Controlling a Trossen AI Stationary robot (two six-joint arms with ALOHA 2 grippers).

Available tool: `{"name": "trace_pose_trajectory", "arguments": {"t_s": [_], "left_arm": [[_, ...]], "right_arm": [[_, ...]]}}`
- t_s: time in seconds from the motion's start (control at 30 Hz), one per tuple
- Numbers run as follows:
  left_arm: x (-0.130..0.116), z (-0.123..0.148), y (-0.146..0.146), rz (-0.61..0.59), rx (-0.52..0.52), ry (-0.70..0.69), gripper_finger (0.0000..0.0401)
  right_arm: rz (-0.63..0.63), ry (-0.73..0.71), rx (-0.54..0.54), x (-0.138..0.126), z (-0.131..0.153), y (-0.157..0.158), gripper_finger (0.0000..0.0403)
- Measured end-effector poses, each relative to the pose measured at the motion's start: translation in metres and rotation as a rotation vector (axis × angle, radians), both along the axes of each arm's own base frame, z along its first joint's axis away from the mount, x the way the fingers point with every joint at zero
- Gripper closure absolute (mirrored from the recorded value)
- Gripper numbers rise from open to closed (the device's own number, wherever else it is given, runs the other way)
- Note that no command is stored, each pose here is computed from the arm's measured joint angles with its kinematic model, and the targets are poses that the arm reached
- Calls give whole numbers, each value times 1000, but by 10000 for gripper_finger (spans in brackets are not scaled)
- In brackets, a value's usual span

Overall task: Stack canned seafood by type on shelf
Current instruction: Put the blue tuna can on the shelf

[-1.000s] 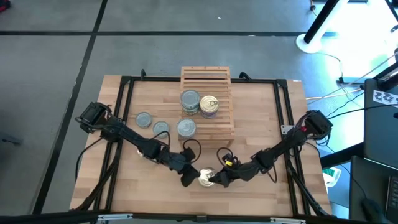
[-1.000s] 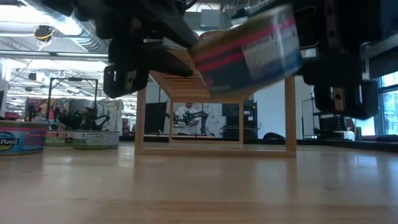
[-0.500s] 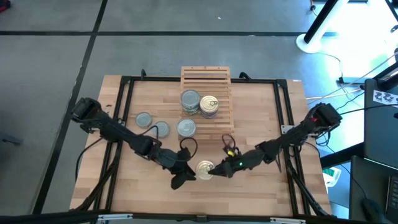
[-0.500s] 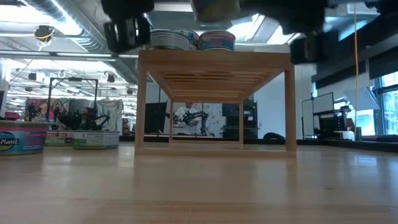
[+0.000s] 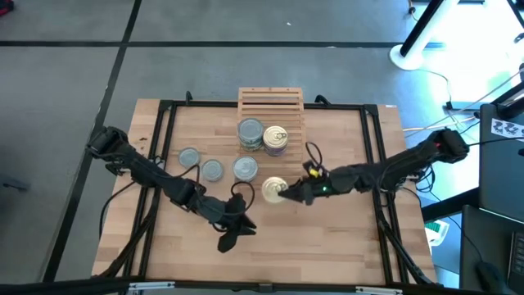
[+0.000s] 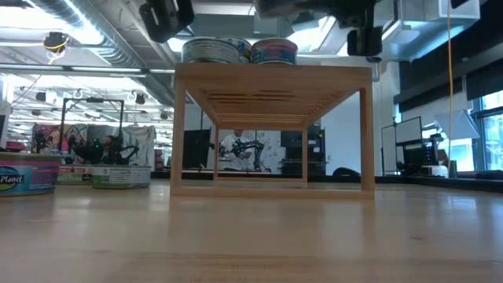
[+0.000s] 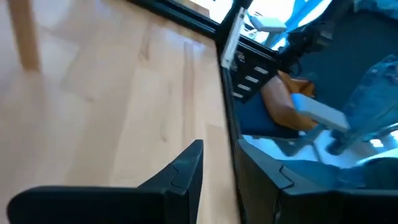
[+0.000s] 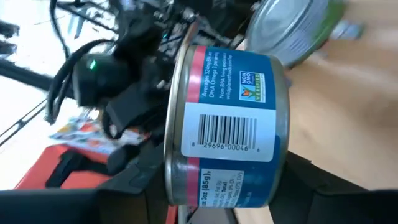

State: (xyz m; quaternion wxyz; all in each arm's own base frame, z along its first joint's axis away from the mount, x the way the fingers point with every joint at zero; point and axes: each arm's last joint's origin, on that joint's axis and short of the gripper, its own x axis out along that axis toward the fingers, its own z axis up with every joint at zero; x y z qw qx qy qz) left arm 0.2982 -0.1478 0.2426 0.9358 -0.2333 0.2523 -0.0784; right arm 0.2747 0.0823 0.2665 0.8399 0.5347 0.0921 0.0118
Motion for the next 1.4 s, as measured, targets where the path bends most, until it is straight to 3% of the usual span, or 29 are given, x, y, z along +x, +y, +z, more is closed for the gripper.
{"name": "trace_pose_trajectory", "arguments": {"t_s": [0.33, 0.57, 1.0, 1.13, 1.4], "left_arm": [[17, 8, 2, 189, 275, -288, 313], [40, -10, 6, 273, 320, -384, 313], [45, 2, -5, 248, 503, -434, 313], [45, 2, -7, 239, 517, -433, 313], [46, 1, -4, 244, 524, -421, 313]], "right_arm": [[-42, 77, -5, 3, -4, -27, 204], [-59, 80, 17, 3, -4, -28, 195], [-41, 64, 80, -2, 1, -28, 193], [-12, 40, 87, -9, 9, -22, 206], [-59, 170, 74, -28, 6, -12, 191]]}}
